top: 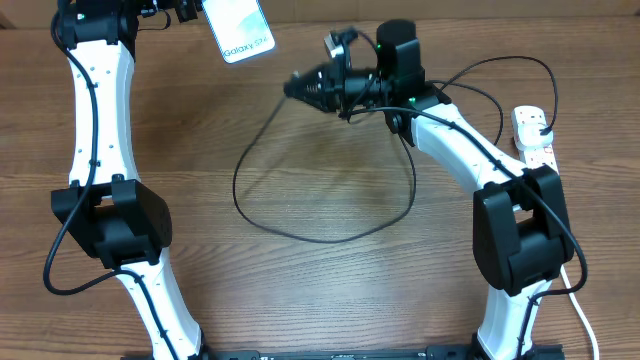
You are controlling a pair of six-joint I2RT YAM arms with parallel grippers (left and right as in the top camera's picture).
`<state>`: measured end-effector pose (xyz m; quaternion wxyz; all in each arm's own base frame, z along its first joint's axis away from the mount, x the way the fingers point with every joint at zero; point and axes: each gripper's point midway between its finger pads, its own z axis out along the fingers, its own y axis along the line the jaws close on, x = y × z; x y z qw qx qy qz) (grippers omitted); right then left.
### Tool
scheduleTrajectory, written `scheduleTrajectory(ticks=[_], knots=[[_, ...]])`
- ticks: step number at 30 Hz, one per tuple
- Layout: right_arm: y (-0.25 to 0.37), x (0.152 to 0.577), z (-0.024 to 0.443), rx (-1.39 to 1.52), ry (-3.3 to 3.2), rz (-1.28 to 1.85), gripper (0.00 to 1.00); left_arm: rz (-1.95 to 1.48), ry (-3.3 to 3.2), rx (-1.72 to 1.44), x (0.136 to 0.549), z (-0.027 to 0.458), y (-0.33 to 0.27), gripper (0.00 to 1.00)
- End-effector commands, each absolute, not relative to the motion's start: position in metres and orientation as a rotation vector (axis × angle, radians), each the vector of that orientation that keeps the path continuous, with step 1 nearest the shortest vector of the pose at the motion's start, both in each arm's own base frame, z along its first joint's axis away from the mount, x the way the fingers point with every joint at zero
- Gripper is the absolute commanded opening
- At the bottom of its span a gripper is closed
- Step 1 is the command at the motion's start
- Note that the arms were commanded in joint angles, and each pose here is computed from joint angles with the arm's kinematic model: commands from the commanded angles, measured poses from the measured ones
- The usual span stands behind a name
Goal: Plug charger to phone and switch on socket
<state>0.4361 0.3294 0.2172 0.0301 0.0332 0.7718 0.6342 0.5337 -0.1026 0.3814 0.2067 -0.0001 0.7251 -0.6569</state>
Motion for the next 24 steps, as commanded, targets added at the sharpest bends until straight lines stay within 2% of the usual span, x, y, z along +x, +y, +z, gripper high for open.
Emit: scheduleTrajectory(ticks=[1,7,14,19,24], knots=[[0.314,0.456,0.181,0.237,2.441,1.671,0.04,-1.834,2.002,0.067,0.526,0.391,-0.104,0.04],[0.274,0.454,0.116,0.616,2.650,1.253,0.04,-1.823,1.999,0.068,0.527,0.391,-0.104,0.04],[0.196,0.426,0.055,0.926,2.792,0.551,0.04,-1.808,1.991,0.085,0.528,0.390,-0.104,0.04],[0.158,0.403,0.042,0.984,2.827,0.222,0.04,-1.805,1.990,0.083,0.528,0.390,-0.103,0.04],[0.135,0.398,0.037,0.988,2.794,0.042,0.04,-1.805,1.990,0.083,0.528,0.390,-0.103,0.04]])
